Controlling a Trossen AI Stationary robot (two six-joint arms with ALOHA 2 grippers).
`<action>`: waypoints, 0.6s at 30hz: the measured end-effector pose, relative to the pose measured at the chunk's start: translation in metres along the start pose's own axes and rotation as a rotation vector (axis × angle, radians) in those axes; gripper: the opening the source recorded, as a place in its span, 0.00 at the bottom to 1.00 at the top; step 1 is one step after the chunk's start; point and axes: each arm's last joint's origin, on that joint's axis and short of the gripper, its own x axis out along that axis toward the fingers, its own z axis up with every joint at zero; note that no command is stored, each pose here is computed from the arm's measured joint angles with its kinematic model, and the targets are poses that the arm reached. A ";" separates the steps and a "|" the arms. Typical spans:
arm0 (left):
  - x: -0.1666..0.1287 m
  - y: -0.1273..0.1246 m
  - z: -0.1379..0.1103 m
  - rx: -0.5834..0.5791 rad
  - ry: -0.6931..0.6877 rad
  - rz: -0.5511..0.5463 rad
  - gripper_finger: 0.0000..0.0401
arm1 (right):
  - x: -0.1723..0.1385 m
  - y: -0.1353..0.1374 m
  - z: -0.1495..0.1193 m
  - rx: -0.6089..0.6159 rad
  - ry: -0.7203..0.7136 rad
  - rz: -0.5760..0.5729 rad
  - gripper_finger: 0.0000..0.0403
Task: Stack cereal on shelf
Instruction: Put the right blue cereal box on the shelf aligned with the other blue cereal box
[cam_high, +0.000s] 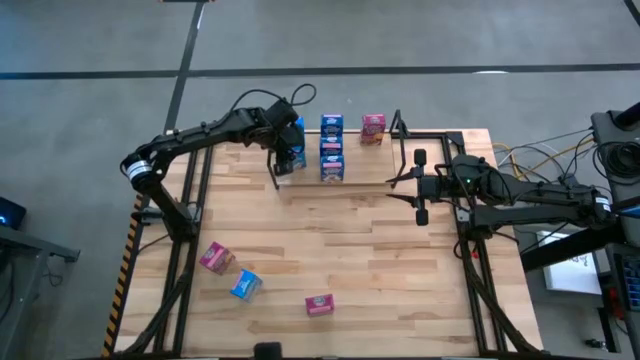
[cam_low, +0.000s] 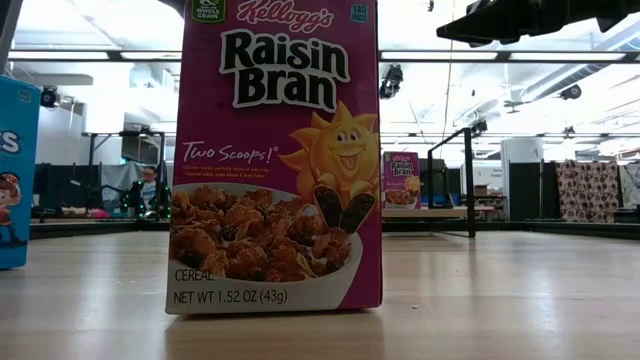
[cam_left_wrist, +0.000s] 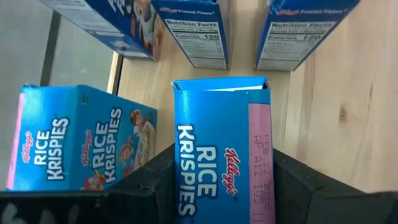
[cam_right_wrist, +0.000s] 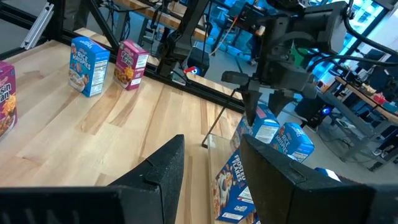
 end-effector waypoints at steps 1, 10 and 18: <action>0.000 0.000 0.000 0.011 -0.001 -0.003 0.42 | 0.000 0.000 0.000 0.000 0.000 0.000 0.36; 0.014 0.015 -0.004 0.026 0.008 -0.015 0.42 | 0.000 0.000 0.000 0.000 0.000 0.000 0.36; 0.015 0.022 -0.004 0.031 0.010 -0.007 0.42 | 0.000 0.000 0.000 -0.006 -0.001 -0.001 0.36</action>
